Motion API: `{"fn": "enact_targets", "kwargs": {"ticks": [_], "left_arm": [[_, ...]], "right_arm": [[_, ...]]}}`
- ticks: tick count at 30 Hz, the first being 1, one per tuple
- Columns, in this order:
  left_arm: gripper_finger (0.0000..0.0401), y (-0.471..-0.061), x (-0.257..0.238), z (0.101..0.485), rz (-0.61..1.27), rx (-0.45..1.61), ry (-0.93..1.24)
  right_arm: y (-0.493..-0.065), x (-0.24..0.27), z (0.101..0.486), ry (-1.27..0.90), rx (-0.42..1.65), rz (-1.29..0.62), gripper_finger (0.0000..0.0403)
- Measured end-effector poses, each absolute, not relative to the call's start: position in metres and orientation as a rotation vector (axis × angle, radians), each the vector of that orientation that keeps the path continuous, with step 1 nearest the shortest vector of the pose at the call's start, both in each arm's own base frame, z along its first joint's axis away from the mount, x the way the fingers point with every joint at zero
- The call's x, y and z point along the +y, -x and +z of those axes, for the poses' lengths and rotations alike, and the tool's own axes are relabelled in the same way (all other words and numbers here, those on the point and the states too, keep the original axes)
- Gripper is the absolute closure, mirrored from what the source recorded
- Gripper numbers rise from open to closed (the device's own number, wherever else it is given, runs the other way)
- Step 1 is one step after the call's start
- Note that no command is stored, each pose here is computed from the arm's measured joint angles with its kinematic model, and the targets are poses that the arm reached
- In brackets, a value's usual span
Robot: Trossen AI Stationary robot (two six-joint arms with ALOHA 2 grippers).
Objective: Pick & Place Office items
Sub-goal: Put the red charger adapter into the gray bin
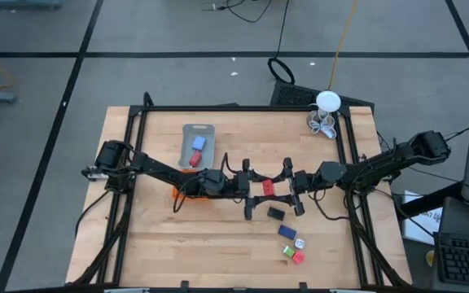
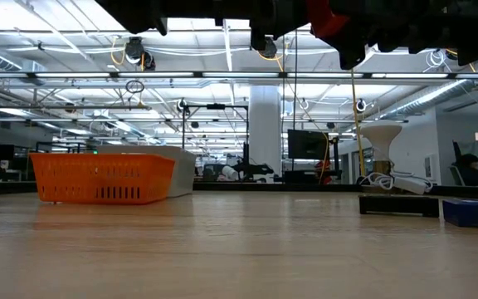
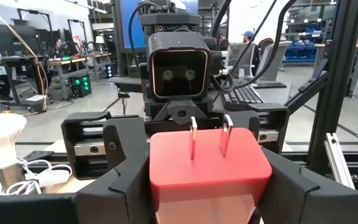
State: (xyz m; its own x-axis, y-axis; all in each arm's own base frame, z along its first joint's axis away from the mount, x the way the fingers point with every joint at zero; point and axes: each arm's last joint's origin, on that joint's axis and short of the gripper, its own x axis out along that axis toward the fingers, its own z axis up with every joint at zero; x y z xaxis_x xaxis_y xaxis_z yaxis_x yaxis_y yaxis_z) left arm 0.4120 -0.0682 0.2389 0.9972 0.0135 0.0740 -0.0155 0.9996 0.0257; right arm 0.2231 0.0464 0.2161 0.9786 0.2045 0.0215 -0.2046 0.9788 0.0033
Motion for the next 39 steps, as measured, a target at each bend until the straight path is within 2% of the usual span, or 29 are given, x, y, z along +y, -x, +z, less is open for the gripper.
{"fn": "enact_targets", "kwargs": {"ticks": [9,15,21,27,39], "left_arm": [[0.0181,-0.411,-0.067,0.241,0.024,-0.078,-0.007],[0.0182,-0.403,-0.066,0.262,0.029,-0.117,-0.02],[0.0185,-0.389,-0.062,0.279,0.095,-0.013,-0.056],[0.0181,-0.377,-0.066,0.291,0.072,0.026,-0.092],[0.0185,-0.375,-0.058,0.277,0.089,0.091,-0.085]], "right_arm": [[-0.223,0.046,0.214,-0.041,0.002,0.205,0.0135],[-0.221,0.046,0.211,-0.033,0.054,0.206,0.0107],[-0.215,0.045,0.213,-0.028,0.093,0.203,0.0109],[-0.207,0.041,0.217,-0.017,0.121,0.146,0.0115],[-0.198,0.038,0.22,-0.019,0.149,0.119,0.0116]]}}
